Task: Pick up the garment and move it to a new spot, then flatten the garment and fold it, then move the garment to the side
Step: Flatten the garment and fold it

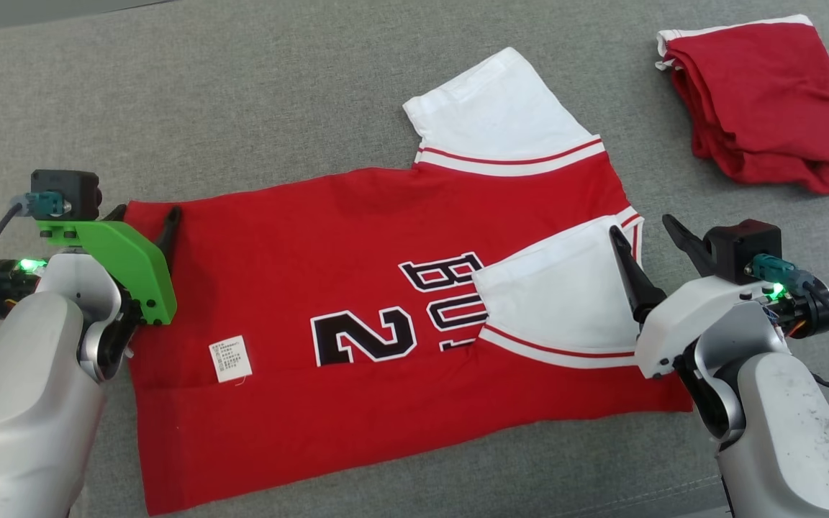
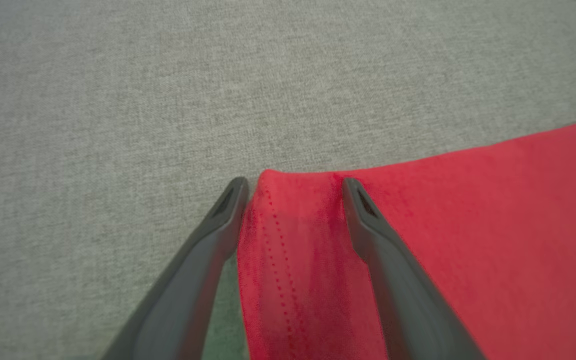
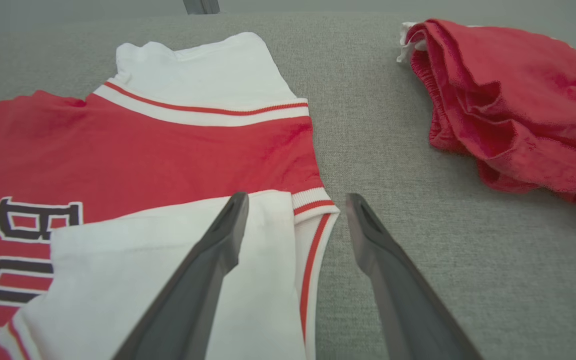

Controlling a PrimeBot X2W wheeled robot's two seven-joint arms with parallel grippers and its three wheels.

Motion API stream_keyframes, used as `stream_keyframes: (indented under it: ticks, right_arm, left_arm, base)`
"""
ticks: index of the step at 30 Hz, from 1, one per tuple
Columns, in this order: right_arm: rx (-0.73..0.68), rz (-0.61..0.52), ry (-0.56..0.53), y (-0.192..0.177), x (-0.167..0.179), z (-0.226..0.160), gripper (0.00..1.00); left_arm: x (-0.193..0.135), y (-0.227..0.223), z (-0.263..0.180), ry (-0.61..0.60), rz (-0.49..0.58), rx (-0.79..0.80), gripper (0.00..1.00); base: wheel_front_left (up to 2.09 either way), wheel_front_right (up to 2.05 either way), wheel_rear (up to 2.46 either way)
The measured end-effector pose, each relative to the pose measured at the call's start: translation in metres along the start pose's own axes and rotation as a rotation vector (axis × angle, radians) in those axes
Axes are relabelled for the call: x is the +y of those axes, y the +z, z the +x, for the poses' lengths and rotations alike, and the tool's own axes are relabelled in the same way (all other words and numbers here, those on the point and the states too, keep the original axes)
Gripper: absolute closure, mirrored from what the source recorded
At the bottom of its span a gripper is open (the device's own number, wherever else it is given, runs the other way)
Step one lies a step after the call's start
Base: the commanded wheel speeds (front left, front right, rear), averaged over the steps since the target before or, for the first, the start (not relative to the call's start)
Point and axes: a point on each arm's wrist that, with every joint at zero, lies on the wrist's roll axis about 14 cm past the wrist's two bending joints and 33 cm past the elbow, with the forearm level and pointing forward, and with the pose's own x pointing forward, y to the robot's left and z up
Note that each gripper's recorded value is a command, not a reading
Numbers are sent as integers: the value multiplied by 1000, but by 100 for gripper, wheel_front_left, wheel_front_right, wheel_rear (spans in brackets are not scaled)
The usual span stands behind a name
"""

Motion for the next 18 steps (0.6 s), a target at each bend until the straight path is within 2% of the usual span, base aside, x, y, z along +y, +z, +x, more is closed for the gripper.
stream_keyframes:
  ticks: [1,3,4,5,12,18]
  right_arm:
    - [0,-3,3,1,1,2,0]
    - [1,-11,10,2,2,5,0]
    - [-1,-19,15,4,3,7,0]
    - [-2,-27,21,6,4,9,0]
    - [-52,-101,62,37,10,31,0]
    - [-72,-150,103,72,24,68,0]
  left_arm:
    - [-1,1,1,-3,-6,-1,57]
    - [-1,3,3,-7,-14,-5,74]
    - [-1,3,4,-8,-14,-6,91]
    - [-1,5,4,-8,-24,-12,100]
    - [2,11,2,-6,-71,-74,100]
    - [-4,25,-2,-25,-86,-162,100]
  base:
    - [0,0,0]
    - [0,0,0]
    - [0,0,0]
    - [0,0,0]
    - [0,0,0]
    - [0,0,0]
